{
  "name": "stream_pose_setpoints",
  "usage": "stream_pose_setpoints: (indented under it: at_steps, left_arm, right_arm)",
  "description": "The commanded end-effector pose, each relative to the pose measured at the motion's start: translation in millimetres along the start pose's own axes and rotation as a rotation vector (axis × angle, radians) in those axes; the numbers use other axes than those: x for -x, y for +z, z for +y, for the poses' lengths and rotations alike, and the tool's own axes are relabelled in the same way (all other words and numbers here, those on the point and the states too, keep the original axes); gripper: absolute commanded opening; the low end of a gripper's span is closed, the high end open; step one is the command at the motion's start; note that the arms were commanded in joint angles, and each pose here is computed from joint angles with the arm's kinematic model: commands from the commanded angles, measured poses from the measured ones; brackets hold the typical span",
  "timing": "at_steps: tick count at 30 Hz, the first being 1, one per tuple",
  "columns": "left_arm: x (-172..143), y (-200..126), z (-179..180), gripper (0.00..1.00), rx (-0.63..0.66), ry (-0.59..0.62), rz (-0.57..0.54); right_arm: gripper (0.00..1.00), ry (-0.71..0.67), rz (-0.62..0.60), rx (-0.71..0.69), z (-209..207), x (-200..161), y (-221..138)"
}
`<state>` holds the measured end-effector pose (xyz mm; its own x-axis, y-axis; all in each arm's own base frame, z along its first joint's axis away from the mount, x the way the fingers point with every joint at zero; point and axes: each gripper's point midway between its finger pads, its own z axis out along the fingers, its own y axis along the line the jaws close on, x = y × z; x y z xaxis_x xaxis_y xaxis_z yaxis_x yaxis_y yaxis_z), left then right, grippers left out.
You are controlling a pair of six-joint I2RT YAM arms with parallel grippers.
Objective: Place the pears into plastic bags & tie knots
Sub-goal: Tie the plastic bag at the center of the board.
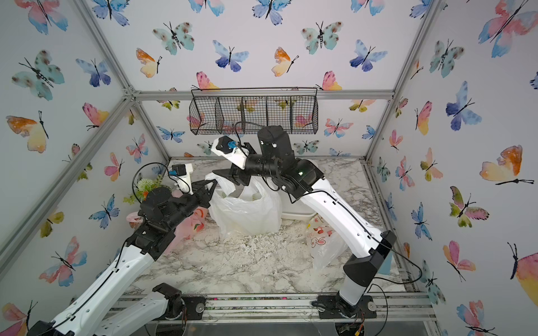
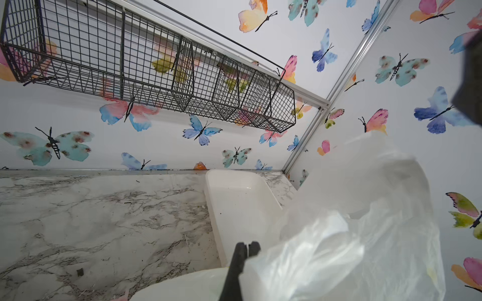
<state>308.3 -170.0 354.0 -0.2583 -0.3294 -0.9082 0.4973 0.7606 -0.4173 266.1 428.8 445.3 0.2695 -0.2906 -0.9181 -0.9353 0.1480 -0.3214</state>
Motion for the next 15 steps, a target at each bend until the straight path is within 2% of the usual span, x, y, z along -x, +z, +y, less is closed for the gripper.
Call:
stream_pose_setpoints:
  at_steps: [1, 6, 11, 15]
  left_arm:
    - [14, -6, -3, 0.0, -0.004, 0.008, -0.05]
    - [15, -8, -5, 0.0, -0.009, 0.027, -0.052]
    - [15, -8, -7, 0.0, -0.022, 0.04, -0.048]
    - [15, -8, -7, 0.0, -0.021, 0.047, -0.048]
  right_arm:
    - [0.61, 0.015, 0.092, 0.064, 12, -31, 13]
    - [0.61, 0.027, 0.16, 0.059, 12, -60, 22]
    - [0.61, 0.053, 0.18, 0.033, 1, -70, 21]
    - [0.49, 0.071, 0.183, 0.04, -3, -77, 22]
